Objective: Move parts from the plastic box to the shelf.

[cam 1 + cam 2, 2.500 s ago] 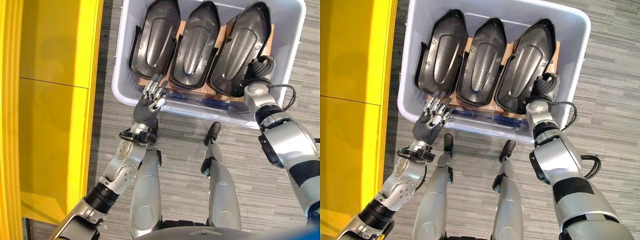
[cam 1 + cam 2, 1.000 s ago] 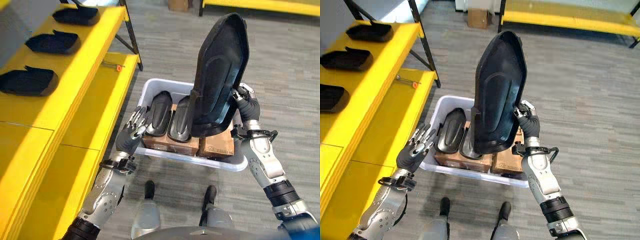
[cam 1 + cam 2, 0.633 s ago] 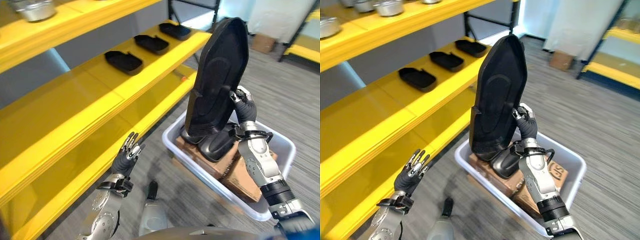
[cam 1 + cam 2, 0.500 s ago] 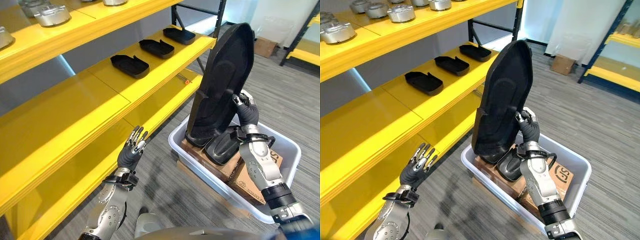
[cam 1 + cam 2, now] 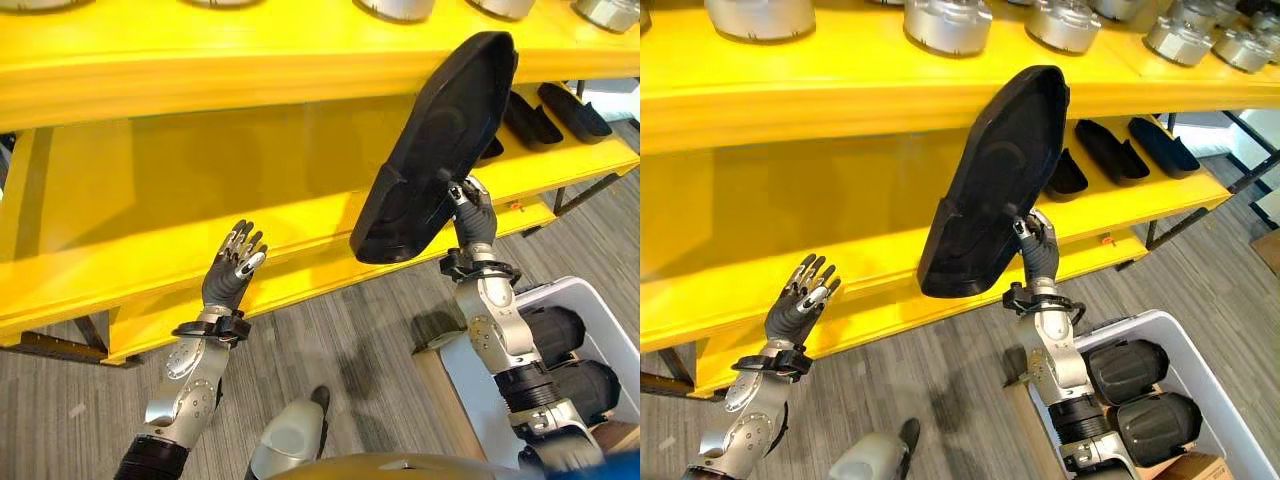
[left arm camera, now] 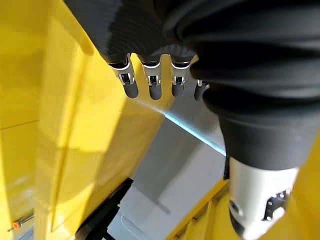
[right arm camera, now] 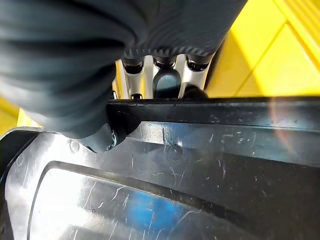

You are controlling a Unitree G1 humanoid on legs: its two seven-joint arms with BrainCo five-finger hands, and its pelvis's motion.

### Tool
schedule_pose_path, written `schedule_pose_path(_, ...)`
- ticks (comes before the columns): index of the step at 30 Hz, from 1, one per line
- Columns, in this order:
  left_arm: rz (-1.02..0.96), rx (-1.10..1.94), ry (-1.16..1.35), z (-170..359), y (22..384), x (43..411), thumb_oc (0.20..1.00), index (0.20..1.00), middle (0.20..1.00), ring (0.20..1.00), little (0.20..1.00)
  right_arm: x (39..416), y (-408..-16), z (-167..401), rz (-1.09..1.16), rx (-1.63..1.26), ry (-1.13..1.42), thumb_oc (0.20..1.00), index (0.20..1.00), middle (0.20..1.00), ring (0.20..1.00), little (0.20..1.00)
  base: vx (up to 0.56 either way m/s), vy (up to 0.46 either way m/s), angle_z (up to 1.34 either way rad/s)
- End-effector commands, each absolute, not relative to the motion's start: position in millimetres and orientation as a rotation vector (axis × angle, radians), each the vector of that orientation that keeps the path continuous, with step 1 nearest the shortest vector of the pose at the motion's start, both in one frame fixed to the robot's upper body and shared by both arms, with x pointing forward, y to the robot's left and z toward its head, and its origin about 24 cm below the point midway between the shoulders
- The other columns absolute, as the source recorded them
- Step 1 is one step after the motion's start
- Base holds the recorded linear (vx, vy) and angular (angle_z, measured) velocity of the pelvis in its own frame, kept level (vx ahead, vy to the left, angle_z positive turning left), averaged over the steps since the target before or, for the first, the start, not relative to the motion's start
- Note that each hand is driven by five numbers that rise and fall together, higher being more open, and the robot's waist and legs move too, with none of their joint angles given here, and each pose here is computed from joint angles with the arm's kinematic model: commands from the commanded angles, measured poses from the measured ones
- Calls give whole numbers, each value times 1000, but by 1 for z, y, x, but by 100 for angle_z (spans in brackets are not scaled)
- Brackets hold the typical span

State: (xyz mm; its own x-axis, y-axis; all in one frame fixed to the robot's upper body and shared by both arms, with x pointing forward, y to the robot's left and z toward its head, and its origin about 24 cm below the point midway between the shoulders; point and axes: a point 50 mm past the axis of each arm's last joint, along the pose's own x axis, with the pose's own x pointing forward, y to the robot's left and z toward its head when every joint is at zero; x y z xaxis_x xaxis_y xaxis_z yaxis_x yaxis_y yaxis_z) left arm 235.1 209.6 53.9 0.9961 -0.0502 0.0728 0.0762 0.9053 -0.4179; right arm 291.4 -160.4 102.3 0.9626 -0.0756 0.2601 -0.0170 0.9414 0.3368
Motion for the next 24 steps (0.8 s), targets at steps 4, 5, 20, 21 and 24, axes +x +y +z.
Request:
schedule_pose_path(4, -171, -394, -142, 65, 191, 233, 1000, 1000, 1000, 1000, 1000, 287, -189, 123, -51, 282, -411, 200, 200, 200, 200, 200, 209, -41, 170)
schedule_pose_path(5, -171, -394, -141, 65, 191, 233, 1000, 1000, 1000, 1000, 1000, 287, -189, 122, -51, 282, -410, 200, 200, 200, 200, 200, 162, -104, 59)
schedule_pose_path(20, -139, -450, -100, 55, 193, 221, 1000, 1000, 1000, 1000, 1000, 286, -196, 110, -64, 282, -360, 200, 200, 200, 200, 200, 63, -124, 12)
schedule_pose_path(21, -137, -452, -94, 54, 194, 221, 1000, 1000, 1000, 1000, 1000, 286, -196, 110, -61, 282, -361, 200, 200, 200, 200, 200, -7, -127, 33)
schedule_pose_path(24, -137, -468, -89, 53, 193, 219, 1000, 1000, 1000, 1000, 1000, 286, -197, 108, -65, 282, -355, 200, 200, 200, 200, 200, -11, -112, 40)
